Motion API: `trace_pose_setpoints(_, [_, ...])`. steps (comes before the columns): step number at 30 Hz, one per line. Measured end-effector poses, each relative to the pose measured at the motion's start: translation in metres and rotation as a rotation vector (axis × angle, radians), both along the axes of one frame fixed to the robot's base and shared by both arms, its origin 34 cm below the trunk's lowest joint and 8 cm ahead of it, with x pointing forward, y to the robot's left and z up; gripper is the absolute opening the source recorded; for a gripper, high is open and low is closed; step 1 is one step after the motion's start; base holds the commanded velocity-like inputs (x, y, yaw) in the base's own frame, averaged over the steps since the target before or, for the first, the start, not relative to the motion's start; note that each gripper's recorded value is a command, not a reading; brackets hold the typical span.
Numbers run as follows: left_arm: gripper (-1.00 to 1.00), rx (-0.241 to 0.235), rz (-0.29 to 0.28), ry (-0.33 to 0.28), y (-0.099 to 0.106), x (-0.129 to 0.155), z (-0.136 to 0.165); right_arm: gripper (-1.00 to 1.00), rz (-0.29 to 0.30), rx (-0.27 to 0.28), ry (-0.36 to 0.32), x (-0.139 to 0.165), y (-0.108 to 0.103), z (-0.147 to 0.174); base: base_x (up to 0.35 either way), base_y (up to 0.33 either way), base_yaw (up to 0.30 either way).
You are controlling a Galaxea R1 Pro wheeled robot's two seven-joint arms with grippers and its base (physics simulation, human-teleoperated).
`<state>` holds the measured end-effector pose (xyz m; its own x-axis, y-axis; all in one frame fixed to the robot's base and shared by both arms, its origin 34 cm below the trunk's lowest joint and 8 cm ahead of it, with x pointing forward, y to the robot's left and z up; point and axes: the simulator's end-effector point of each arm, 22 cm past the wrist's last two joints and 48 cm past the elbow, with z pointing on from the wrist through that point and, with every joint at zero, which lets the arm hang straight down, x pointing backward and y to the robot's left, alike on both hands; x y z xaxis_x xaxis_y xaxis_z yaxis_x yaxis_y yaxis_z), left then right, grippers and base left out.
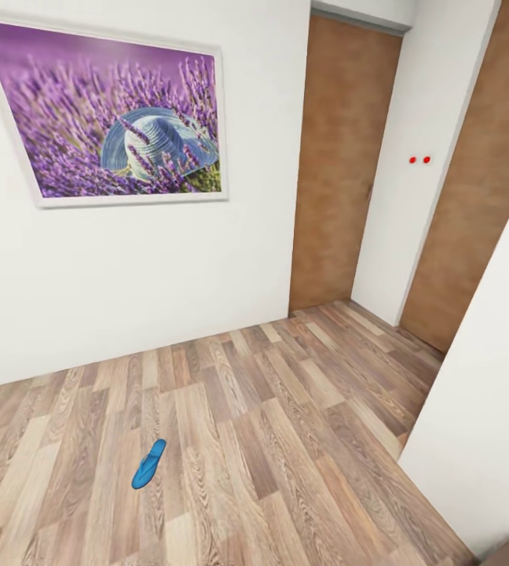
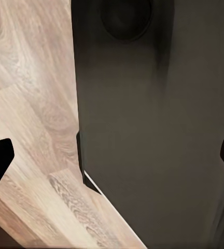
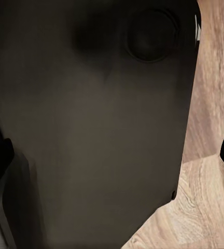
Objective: In the bedroom, move the book from the bed onto either nightstand, and place the two sandals side by side next to the bed.
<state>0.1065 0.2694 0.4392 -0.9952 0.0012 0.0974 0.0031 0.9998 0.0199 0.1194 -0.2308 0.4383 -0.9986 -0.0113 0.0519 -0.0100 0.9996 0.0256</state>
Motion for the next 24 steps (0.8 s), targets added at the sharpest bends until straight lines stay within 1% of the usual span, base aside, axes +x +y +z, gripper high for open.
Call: trace_pose_setpoints(24, [1.00,-0.001,0.000,0.010,-0.0004,-0.0040,0.0003,1.00,0.000,0.000,0.009,-0.0033,0.0000,0.0002,0.000,0.000,0.286])
